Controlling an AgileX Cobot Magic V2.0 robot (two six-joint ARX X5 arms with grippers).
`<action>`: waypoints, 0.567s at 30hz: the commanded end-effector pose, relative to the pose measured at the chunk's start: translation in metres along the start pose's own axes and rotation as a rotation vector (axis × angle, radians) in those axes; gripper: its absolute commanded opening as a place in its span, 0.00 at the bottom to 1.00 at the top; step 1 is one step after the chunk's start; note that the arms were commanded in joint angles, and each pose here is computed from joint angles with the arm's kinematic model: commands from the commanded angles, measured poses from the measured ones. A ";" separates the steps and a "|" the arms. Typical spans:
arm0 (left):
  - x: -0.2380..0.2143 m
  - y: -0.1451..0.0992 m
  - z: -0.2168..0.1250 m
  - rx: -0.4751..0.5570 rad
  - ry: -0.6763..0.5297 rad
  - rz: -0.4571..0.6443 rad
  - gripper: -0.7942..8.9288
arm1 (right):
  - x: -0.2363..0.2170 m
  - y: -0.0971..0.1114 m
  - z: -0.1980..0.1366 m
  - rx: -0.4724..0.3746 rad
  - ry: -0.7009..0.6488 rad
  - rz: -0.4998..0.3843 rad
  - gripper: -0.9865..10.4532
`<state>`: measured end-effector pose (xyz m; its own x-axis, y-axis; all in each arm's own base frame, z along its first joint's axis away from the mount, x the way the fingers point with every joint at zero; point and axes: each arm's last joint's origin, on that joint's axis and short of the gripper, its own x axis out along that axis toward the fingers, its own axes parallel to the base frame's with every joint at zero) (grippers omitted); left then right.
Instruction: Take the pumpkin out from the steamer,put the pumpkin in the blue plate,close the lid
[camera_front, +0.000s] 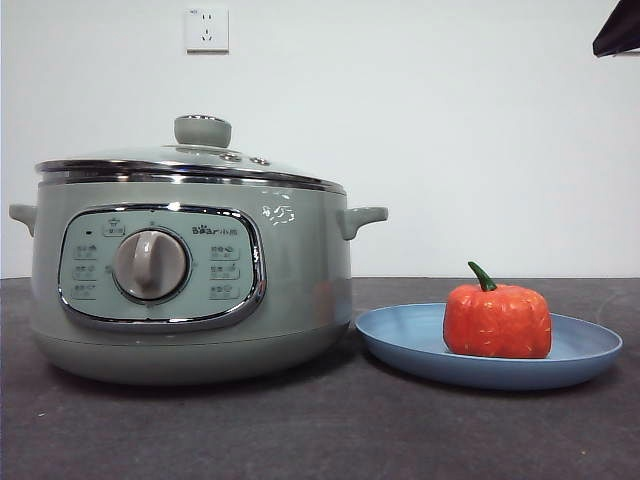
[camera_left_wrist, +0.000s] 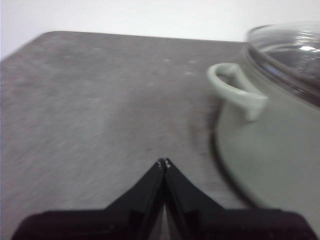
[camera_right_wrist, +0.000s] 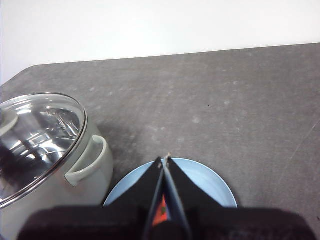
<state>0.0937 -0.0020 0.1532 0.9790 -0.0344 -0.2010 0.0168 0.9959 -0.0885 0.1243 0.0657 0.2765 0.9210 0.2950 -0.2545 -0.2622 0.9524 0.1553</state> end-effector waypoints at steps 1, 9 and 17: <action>0.002 -0.001 -0.005 0.008 0.013 -0.061 0.08 | 0.000 0.000 -0.001 0.009 0.001 -0.002 0.08; 0.002 -0.002 -0.005 0.007 0.013 -0.081 0.08 | 0.000 -0.001 -0.003 0.005 0.019 -0.007 0.08; 0.002 -0.002 -0.005 0.007 0.013 -0.082 0.08 | 0.000 -0.001 -0.003 0.005 0.019 -0.007 0.08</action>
<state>0.0936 -0.0041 0.1537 0.9744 -0.1109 -0.1956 0.0918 0.9903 -0.1040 0.1239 0.0655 0.2746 0.9163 0.2924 -0.2736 -0.2596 0.9540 0.1501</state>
